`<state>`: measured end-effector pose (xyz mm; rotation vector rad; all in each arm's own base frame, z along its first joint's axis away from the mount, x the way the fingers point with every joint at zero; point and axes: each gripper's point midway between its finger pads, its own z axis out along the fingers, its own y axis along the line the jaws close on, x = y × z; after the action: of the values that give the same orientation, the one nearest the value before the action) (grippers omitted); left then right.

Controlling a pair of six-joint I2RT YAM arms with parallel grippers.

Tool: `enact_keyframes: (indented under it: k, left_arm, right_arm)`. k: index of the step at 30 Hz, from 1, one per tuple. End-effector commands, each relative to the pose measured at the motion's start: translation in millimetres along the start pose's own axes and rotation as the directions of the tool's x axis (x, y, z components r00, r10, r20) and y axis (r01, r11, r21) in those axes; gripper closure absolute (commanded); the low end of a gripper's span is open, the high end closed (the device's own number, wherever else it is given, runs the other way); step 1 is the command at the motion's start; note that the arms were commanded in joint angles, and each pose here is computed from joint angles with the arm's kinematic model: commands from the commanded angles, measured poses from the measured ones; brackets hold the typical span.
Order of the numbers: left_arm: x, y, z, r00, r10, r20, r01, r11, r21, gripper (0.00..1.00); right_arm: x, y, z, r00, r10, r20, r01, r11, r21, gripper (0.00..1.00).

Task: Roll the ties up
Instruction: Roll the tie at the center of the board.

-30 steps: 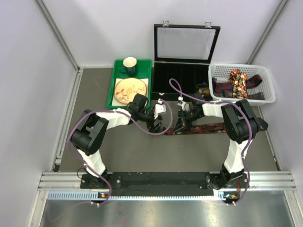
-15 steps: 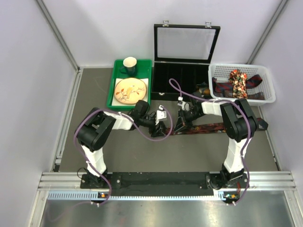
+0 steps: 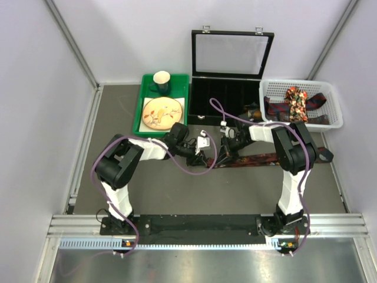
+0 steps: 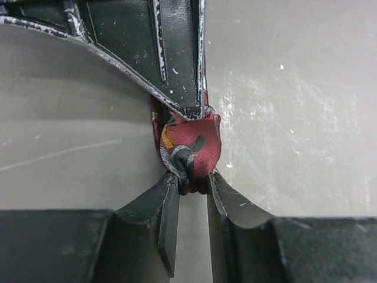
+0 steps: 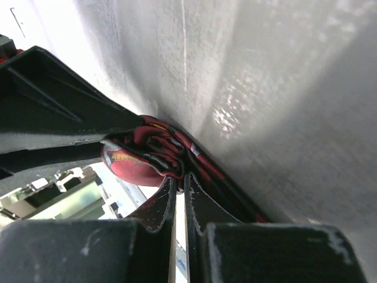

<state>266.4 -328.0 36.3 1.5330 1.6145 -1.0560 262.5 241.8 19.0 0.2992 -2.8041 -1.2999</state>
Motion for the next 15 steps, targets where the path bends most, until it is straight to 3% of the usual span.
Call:
enact_keyframes:
  k: [1, 6, 15]
  left_arm:
    - [-29, -10, -20, 0.996, 0.088, 0.021, -0.088, 0.996, 0.029, 0.76]
    - [-43, -11, -16, 0.996, 0.076, 0.039, -0.077, 0.997, 0.029, 0.75]
    - [-63, -3, 25, 0.997, 0.051, 0.062, -0.053, 0.998, 0.029, 0.7]
  right_arm:
    - [-4, -38, 32, 0.998, -0.067, 0.0, 0.065, 0.98, 0.187, 1.0]
    - [-9, -32, 39, 0.999, -0.047, 0.017, 0.044, 0.986, 0.159, 1.0]
    - [-3, -38, 39, 0.999, -0.03, 0.03, 0.025, 0.985, 0.169, 1.0]
